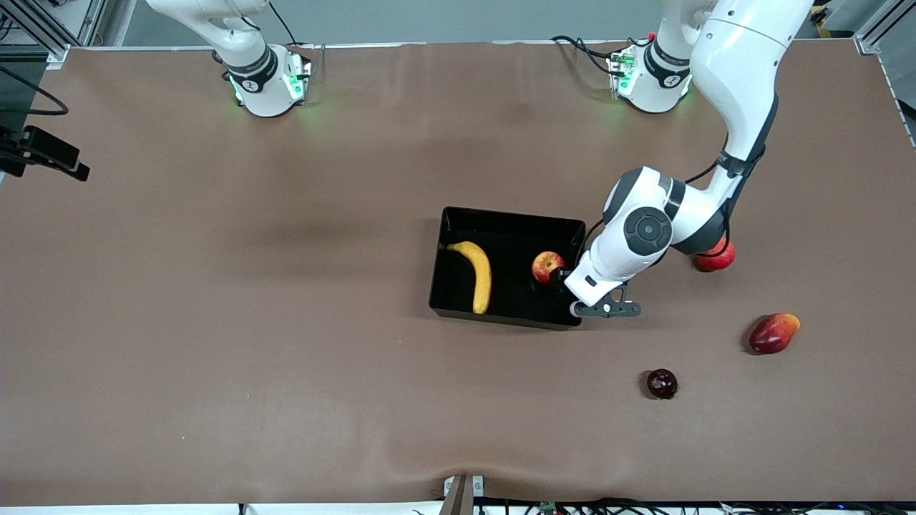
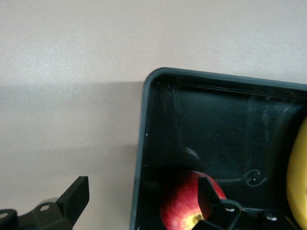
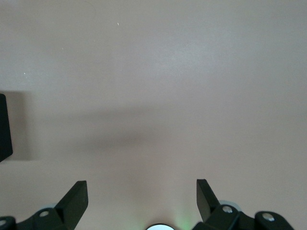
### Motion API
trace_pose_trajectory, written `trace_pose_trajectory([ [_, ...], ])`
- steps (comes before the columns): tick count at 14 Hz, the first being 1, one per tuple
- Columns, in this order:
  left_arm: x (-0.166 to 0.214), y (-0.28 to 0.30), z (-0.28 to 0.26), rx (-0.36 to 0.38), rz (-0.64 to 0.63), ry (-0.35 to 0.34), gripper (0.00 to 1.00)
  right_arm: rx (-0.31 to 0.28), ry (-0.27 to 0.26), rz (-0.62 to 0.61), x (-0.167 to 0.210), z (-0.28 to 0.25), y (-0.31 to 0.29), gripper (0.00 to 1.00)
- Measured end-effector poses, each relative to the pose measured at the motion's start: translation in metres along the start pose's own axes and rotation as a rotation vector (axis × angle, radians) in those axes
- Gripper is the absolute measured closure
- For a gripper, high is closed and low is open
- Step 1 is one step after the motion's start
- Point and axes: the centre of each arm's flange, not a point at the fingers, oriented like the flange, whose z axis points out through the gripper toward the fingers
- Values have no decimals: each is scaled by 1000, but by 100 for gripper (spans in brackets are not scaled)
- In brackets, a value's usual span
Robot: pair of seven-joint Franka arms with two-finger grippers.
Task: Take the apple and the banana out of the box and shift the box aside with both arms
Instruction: 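Close the left gripper on the apple inside the box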
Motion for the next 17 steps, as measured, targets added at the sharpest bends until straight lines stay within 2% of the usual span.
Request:
trace_pose_trajectory([
  [3,-5,9,-21,9,-6,4,0,0,-1,0,0,1,0,0],
  [7,-15,37,-39,6,-100,23,0,0,-1,0,0,1,0,0],
  [12,-36,70,-29,18,-237,2,0,0,-1,0,0,1,0,0],
  [15,-44,72,-8,52,-281,-45,0,0,-1,0,0,1,0,0],
  [17,-44,70,8,83,-290,-52,0,0,-1,0,0,1,0,0],
])
